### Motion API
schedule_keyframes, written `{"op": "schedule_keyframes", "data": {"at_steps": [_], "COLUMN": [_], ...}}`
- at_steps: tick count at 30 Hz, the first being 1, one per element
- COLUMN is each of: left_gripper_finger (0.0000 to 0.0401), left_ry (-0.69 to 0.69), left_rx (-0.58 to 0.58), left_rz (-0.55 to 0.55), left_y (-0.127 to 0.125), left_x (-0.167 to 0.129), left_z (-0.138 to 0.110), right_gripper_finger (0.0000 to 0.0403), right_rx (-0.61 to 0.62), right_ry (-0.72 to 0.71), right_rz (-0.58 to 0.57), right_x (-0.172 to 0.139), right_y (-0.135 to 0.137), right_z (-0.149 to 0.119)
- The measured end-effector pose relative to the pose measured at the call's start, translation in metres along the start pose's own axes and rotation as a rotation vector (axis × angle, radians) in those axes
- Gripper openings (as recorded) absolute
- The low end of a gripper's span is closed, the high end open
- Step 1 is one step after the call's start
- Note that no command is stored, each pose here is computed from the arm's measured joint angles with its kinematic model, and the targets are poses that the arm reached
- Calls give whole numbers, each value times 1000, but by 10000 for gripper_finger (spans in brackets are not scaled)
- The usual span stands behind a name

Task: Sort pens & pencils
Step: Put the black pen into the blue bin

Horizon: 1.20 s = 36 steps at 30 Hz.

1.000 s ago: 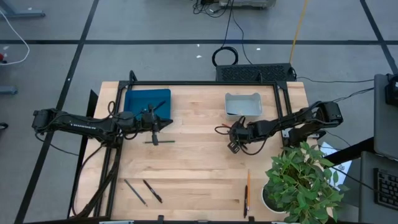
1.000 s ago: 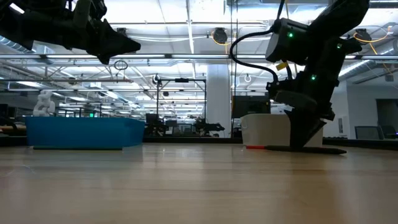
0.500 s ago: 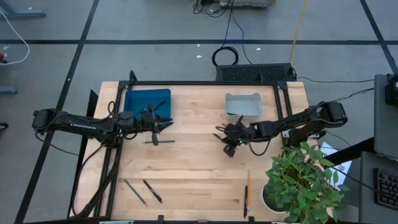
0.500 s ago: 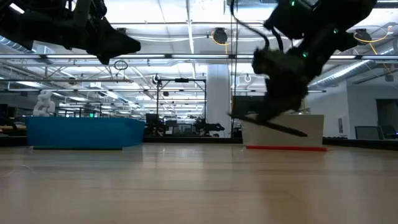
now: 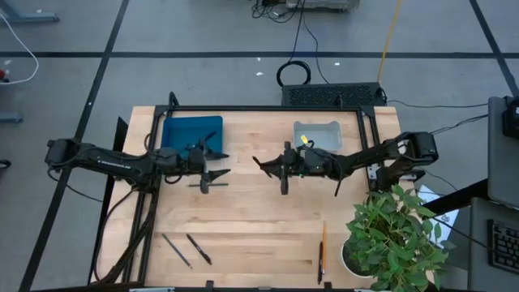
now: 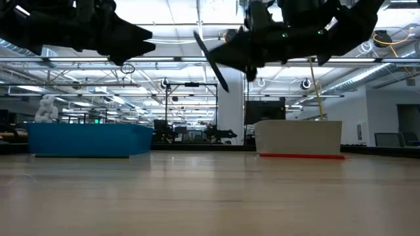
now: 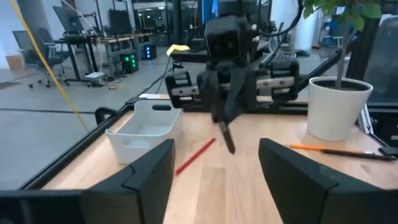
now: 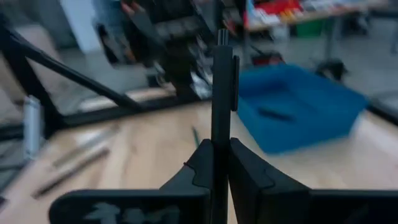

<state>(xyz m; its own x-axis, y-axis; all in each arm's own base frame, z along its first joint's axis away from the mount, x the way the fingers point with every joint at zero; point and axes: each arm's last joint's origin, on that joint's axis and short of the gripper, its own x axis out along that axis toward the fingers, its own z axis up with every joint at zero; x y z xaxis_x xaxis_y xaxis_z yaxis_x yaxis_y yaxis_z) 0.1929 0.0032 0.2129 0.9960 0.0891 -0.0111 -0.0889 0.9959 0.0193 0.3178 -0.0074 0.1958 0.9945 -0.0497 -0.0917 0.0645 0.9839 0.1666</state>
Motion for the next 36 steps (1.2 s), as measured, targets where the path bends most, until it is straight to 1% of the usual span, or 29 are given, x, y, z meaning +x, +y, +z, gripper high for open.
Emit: {"op": "schedule_keyframes", "data": {"at_steps": [2, 4, 8, 11, 13, 16, 21, 26, 29, 32, 36], "left_gripper_finger": [249, 248, 237, 226, 219, 211, 208, 208, 202, 184, 136], "left_ry": [-38, -87, -134, -139, -123, -117, -94, -73, -91, -95, -92], "left_rx": [6, 14, 26, 27, 27, 22, 23, 15, 10, 10, 7], "left_rz": [1, -9, -60, -74, -72, -78, -83, -84, -100, -110, -111], "left_y": [-1, -1, -4, -5, -5, -6, -8, -9, -9, -10, -10], "left_x": [6, 12, 21, 27, 33, 47, 67, 72, 72, 72, 72], "left_z": [-1, -1, -6, -11, -13, -11, -9, -10, -7, -7, -7], "right_gripper_finger": [14, 14, 14, 14, 14, 14, 14, 14, 14, 14, 14], "right_rx": [-15, -29, -53, -62, -65, -73, -91, -109, -109, -108, -109], "right_ry": [-33, -58, -89, -99, -113, -138, -111, -115, -115, -116, -116], "right_rz": [34, 39, 44, 47, 73, 100, 104, 138, 137, 137, 137], "right_x": [2, 4, 9, 11, 12, 15, 22, 21, 21, 21, 21], "right_y": [-1, -1, -2, -2, -2, -1, 1, 5, 5, 5, 5], "right_z": [1, -1, -7, -10, -11, -11, -14, -14, -14, -14, -14]}}
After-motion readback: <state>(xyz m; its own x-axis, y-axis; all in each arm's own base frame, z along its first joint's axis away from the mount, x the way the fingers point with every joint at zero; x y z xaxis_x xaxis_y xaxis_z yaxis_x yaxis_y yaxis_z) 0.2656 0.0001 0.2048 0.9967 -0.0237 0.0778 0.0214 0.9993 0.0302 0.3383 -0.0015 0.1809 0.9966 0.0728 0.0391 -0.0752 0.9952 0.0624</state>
